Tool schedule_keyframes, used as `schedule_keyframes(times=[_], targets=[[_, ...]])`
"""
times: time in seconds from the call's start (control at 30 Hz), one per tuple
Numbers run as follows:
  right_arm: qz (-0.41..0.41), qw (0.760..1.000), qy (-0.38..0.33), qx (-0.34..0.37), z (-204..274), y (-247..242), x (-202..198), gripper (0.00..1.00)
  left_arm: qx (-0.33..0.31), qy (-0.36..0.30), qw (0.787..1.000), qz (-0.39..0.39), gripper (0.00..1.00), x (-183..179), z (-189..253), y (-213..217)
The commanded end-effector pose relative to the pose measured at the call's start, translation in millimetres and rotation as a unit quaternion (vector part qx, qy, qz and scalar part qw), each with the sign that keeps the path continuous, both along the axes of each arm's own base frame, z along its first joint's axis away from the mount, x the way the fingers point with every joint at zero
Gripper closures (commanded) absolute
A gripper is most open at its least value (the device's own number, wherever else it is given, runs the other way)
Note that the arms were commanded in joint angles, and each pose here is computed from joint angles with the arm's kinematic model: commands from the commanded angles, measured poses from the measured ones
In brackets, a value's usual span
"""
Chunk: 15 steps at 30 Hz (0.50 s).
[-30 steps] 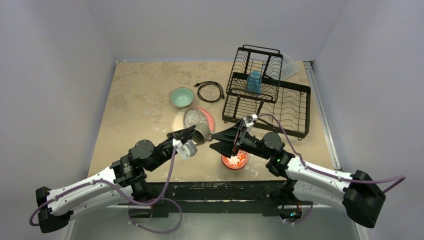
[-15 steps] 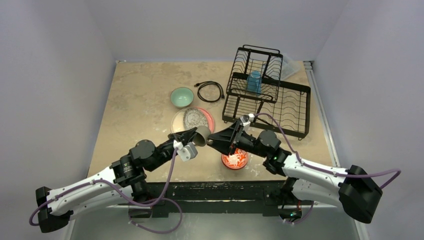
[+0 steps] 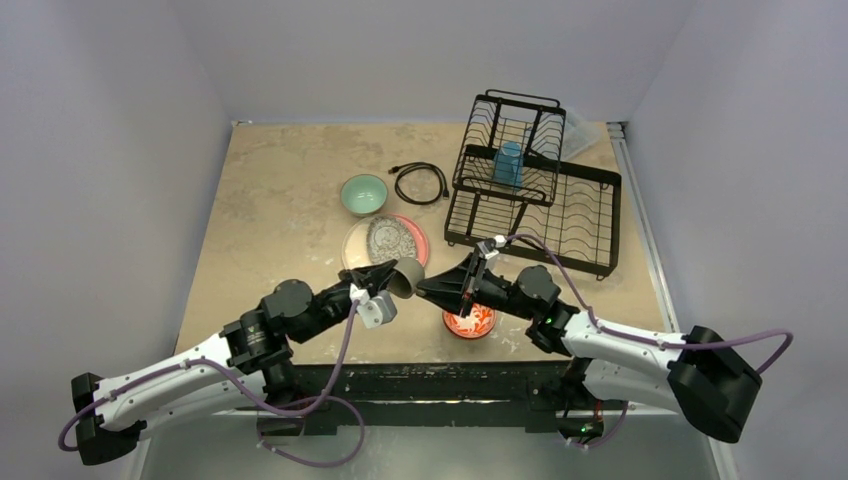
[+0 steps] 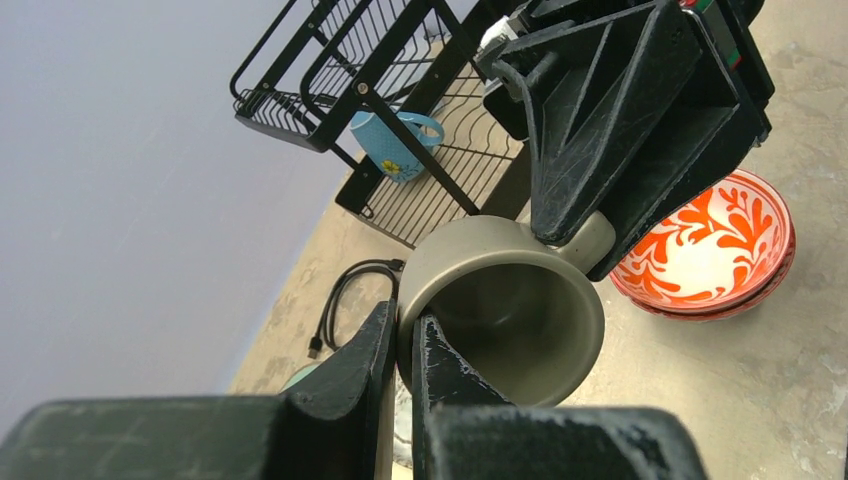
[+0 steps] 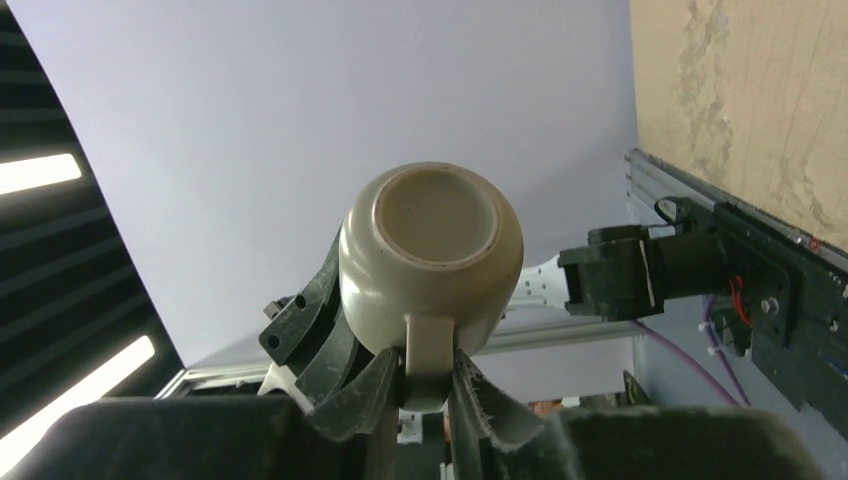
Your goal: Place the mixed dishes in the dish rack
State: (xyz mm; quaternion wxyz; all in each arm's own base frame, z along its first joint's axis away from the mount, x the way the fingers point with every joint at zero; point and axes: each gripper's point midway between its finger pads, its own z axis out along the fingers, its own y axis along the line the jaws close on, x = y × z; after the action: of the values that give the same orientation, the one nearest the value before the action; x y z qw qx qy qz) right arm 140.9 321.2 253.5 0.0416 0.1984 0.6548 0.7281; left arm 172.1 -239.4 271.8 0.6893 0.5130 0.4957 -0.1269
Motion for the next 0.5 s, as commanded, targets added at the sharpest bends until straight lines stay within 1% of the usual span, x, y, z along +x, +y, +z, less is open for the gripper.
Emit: schedule_keyframes(times=[0.0,0.07,0.23,0.27,0.3,0.33,0.37,0.4,0.47], targets=[[0.003,0.999,-0.014,0.031,14.7,-0.4,-0.8,0.89,-0.031,-0.022,0.998,-0.053,1.0,-16.1,22.2,-13.0],[0.006,1.0,-0.013,0.028,11.8,0.1,-1.6,1.0,-0.029,-0.02,0.998,-0.056,1.0,-16.7,21.2,-14.2],[0.01,1.0,-0.018,0.024,8.5,0.5,-3.1,1.0,-0.029,-0.005,0.998,-0.046,1.0,-13.2,20.3,-15.6],[0.011,0.999,-0.022,0.024,8.9,0.6,-3.9,1.0,-0.03,-0.002,0.999,-0.041,0.95,-11.6,22.7,-15.5],[0.011,0.999,-0.026,0.023,9.5,0.3,-4.0,1.0,-0.027,0.003,0.999,-0.036,0.87,-9.9,22.3,-15.4],[0.009,0.999,-0.03,0.025,10.9,-0.4,-4.0,1.0,-0.025,0.005,0.999,-0.032,0.78,-8.3,22.1,-15.3],[0.006,0.999,-0.035,0.026,11.8,-1.5,-3.9,1.0,-0.022,0.007,0.999,-0.029,0.66,-7.3,21.1,-15.4],[0.001,0.999,-0.037,0.025,11.6,-2.9,-3.3,1.0,-0.022,0.007,0.999,-0.025,0.58,-6.1,21.0,-14.7],[-0.007,0.999,-0.043,0.017,10.9,-5.2,-2.8,1.0,-0.03,0.004,0.999,-0.012,0.47,-3.1,24.6,-11.0]])
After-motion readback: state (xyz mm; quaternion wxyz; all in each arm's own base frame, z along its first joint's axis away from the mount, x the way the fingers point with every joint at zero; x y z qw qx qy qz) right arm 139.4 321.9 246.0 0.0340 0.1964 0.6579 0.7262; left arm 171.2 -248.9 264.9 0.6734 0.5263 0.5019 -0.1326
